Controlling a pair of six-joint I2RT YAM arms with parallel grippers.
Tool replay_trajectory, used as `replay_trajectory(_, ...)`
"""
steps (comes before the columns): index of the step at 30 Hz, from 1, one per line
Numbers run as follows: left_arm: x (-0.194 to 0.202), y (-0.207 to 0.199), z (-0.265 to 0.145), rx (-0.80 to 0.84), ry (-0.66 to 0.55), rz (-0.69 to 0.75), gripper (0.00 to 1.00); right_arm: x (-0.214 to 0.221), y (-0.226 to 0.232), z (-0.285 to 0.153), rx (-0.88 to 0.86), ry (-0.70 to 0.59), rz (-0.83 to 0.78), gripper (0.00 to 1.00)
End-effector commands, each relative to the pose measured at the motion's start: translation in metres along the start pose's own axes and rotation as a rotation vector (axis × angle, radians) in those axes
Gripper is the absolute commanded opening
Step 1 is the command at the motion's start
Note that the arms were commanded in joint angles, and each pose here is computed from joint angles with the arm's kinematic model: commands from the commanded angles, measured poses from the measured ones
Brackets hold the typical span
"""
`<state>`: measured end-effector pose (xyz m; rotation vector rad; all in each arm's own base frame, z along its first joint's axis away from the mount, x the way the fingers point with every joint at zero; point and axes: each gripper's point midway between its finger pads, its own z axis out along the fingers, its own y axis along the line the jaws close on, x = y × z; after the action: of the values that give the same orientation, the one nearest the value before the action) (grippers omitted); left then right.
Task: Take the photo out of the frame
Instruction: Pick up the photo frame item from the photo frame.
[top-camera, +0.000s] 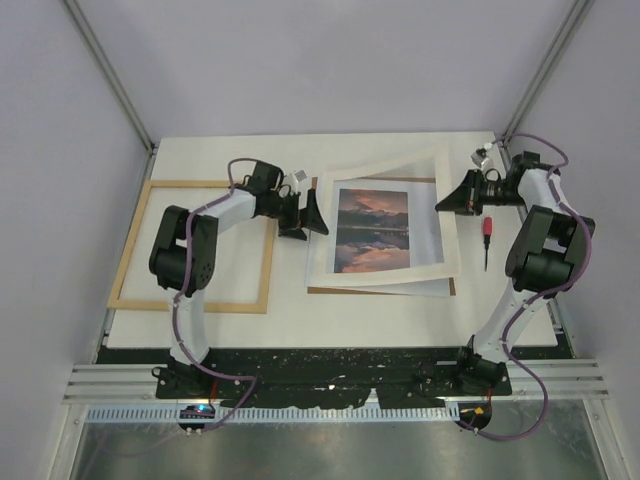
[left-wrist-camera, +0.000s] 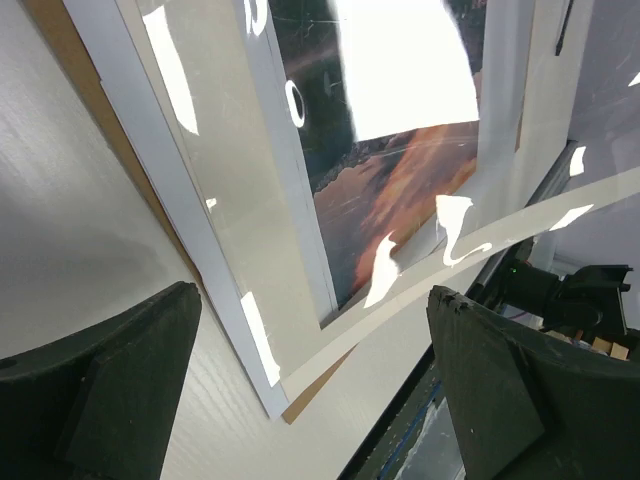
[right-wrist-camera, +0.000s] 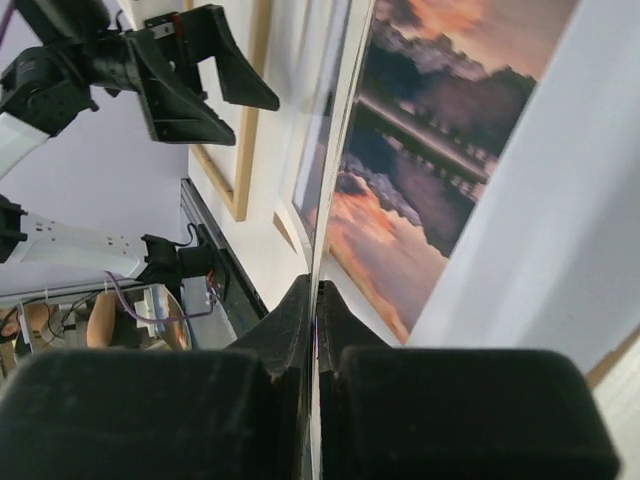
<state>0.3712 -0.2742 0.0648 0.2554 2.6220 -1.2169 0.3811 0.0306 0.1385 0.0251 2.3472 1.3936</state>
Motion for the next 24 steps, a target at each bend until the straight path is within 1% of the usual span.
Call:
replay_trajectory(1, -0.027, -0.026, -0.041, 0.113, -0.097, 0.087, 1.00, -0.023, 0.091, -0.018, -0.134, -0.054, -0.141, 0.08)
replay_trajectory(4, -0.033, -0.029, -0.050, 0.162, -0.115, 0.090, 1.00, -0.027, 0.126, -0.020, -0.195, -0.060, -0.184, 0.08)
replay_trajectory(9, -0.038, -0.039, -0.056, 0.249, -0.144, 0.113, 1.00, -0.031, 0.178, -0.009, -0.268, -0.033, -0.261, 0.08)
replay_trajectory(14, -0.046, -0.064, -0.078, 0.411, -0.180, 0.116, 1.00, -0.041, 0.235, 0.002, -0.336, -0.039, -0.337, 0.08)
replay_trajectory(15, -0.048, -0.067, -0.086, 0.429, -0.197, 0.121, 1.00, -0.048, 0.250, 0.000, -0.343, -0.065, -0.356, 0.08)
replay_trajectory(19, -0.055, -0.079, -0.132, 0.478, -0.278, 0.170, 1.00, -0.056, 0.297, 0.011, -0.397, -0.083, -0.395, 0.08)
replay_trajectory(20, -0.057, -0.081, -0.147, 0.484, -0.305, 0.181, 1.00, -0.051, 0.318, 0.019, -0.424, -0.062, -0.414, 0.08)
replay_trajectory(23, -0.058, -0.078, -0.192, 0.485, -0.385, 0.208, 1.00, -0.050, 0.350, 0.035, -0.472, -0.050, -0.449, 0.08)
replay_trajectory(24, -0.060, -0.070, -0.211, 0.467, -0.427, 0.204, 1.00, -0.045, 0.368, 0.038, -0.497, -0.039, -0.451, 0.08)
